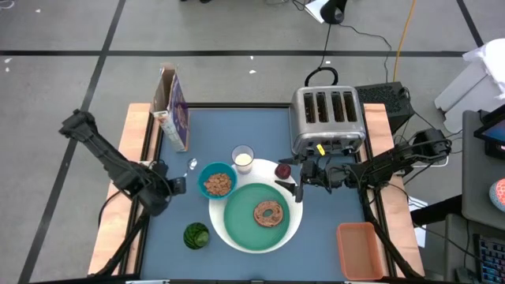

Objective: Arrange a breakfast setting
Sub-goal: Put the blue spoon to the left of the blue bowl

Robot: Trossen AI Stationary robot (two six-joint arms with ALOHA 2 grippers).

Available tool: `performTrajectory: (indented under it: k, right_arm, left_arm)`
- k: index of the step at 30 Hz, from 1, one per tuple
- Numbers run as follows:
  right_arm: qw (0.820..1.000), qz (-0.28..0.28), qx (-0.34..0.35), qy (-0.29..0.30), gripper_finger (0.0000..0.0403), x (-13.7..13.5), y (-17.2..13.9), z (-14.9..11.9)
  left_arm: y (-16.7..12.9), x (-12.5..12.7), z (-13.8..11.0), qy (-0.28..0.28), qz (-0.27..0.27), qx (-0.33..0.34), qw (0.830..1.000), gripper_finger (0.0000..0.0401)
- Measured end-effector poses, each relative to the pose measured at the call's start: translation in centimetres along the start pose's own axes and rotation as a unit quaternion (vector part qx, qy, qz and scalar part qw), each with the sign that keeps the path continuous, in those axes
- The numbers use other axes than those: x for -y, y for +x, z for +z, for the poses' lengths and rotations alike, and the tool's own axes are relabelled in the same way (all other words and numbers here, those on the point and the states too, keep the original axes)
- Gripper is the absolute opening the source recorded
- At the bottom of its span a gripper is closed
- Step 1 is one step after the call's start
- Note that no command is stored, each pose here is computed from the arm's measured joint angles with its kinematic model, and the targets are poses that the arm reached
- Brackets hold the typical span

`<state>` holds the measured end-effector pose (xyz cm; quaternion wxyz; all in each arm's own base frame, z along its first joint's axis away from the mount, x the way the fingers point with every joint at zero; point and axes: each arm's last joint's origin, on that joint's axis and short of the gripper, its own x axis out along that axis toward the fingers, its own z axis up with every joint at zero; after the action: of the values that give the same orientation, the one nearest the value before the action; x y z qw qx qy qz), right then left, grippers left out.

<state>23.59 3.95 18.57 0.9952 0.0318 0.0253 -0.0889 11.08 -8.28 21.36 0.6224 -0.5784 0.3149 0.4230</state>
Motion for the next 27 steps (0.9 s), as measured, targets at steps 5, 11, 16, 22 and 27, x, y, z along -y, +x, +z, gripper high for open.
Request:
performTrajectory:
  k: [5, 11, 16, 22, 27]
  right_arm:
    - [1.000, -0.001, 0.000, 0.000, 0.0357, 0.0, 0.0, 0.0]
    - [1.000, -0.001, 0.000, 0.001, 0.0357, 0.0, 0.0, 0.0]
    - [1.000, -0.001, 0.000, 0.002, 0.0357, 0.0, 0.0, 0.0]
    - [1.000, -0.002, 0.000, 0.002, 0.0357, 0.0, 0.0, 0.0]
    - [1.000, -0.002, 0.000, 0.002, 0.0357, 0.0, 0.0, 0.0]
  left_arm:
    - [3.1, -1.2, 0.0, -0.023, -0.013, 0.005, 1.000, 0.0051]
    - [5.6, -2.1, 0.2, -0.057, -0.056, 0.012, 0.997, 0.0051]
    - [6.8, -2.7, 0.2, -0.068, -0.064, 0.007, 0.996, 0.0051]
    - [6.8, -2.6, -0.1, -0.072, -0.054, -0.026, 0.996, 0.0051]
    - [6.7, -2.2, -0.5, -0.084, -0.069, -0.051, 0.993, 0.0051]
